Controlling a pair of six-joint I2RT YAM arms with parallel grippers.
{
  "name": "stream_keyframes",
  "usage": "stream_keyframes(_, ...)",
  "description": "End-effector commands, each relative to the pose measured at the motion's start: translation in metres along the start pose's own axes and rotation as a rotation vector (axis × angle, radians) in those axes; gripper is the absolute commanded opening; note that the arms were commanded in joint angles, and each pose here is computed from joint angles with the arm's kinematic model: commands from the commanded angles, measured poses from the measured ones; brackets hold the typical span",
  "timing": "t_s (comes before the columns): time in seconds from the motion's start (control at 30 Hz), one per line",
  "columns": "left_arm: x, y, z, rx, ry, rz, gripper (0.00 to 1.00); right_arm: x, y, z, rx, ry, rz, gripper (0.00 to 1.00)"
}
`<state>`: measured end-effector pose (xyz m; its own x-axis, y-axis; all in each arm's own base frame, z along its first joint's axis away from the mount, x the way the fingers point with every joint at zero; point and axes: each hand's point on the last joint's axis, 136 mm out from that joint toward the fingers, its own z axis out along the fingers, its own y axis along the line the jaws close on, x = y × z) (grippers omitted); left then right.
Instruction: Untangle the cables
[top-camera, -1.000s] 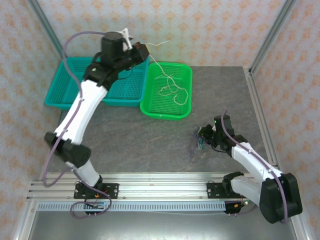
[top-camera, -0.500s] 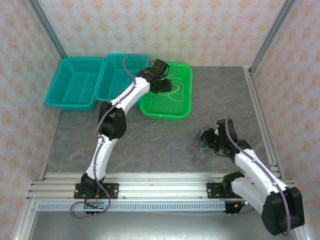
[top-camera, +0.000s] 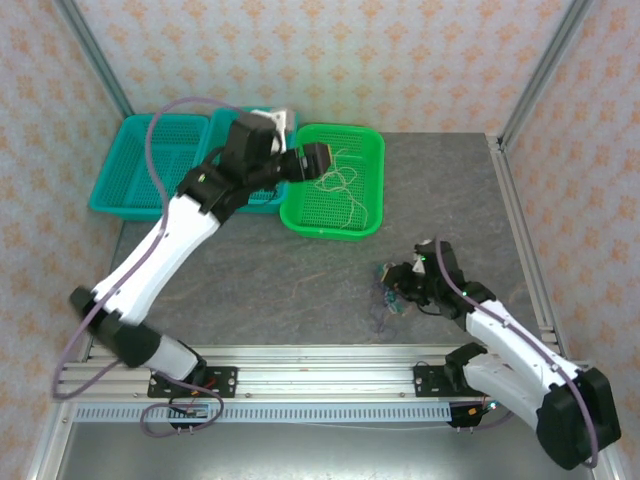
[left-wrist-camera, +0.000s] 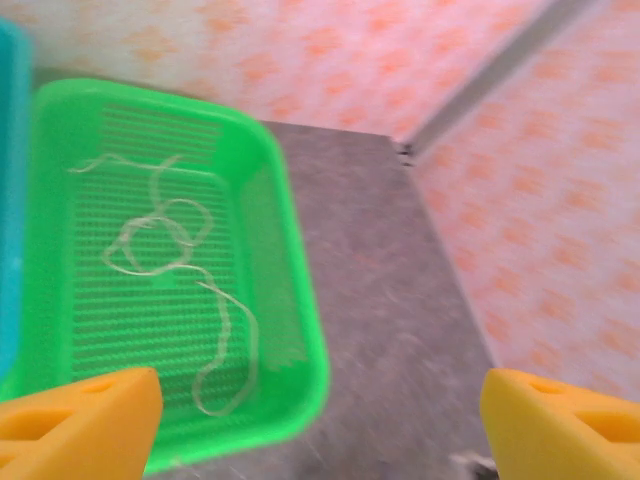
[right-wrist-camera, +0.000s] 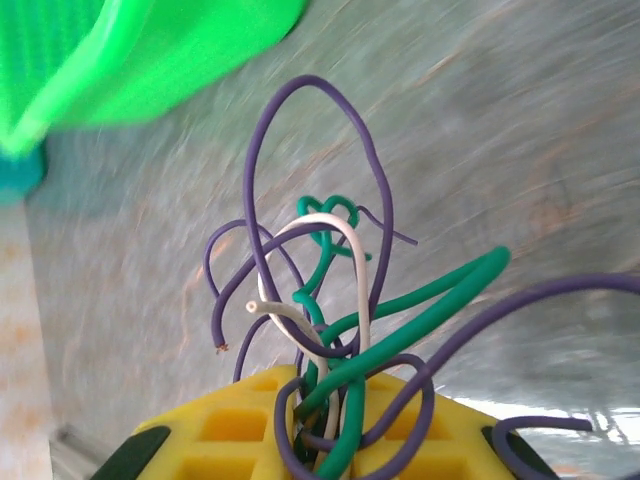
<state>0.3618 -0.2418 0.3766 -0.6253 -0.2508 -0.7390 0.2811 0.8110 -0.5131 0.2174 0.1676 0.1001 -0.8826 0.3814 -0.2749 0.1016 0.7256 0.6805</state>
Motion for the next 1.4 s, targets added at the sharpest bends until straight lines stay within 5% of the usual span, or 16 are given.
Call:
stream_keyframes(0.0,0.048,-0.002,-0.012,0.018,0.056,0.014,0.83,0.001,0.063,0.008,-0.138,0.002,-0.191,0.17)
stream_keyframes(0.13,0.079,0.027,-0.048,-0.048,0.035,-0.039,0.83,0.040,0.112,0.044,-0.147,0.136,-0.421,0.20)
stream_keyframes(0.2,0.090,0.048,-0.063,-0.110,0.023,-0.039,0.85,0.053,0.129,0.062,-0.125,0.177,-0.524,0.29)
stream_keyframes(0.3,0.111,0.077,-0.079,-0.201,0.046,-0.024,0.87,0.067,0.150,0.080,-0.135,0.227,-0.615,0.57)
stream_keyframes(0.43,0.133,0.102,-0.086,-0.283,0.088,-0.008,0.87,0.047,0.154,0.071,-0.111,0.116,-0.633,0.77)
stream_keyframes(0.7,0.182,0.130,-0.054,-0.354,0.215,-0.092,0.85,-0.008,0.103,0.016,0.020,-0.183,-0.480,0.74)
stream_keyframes(0.87,0.218,0.153,-0.023,-0.421,0.329,-0.180,0.55,-0.007,0.088,-0.002,-0.002,-0.231,-0.415,0.71)
stream_keyframes(1.07,0.256,0.146,0.019,-0.305,0.475,-0.231,0.43,0.014,0.094,0.002,-0.103,-0.145,-0.397,0.68)
stream_keyframes(1.17,0.260,0.141,0.024,-0.279,0.513,-0.237,0.46,0.035,0.091,0.021,-0.096,-0.014,-0.379,0.65)
stream_keyframes(1.37,0.273,0.139,0.032,-0.277,0.561,-0.242,0.72,0.051,0.071,0.067,0.100,0.113,-0.355,0.61)
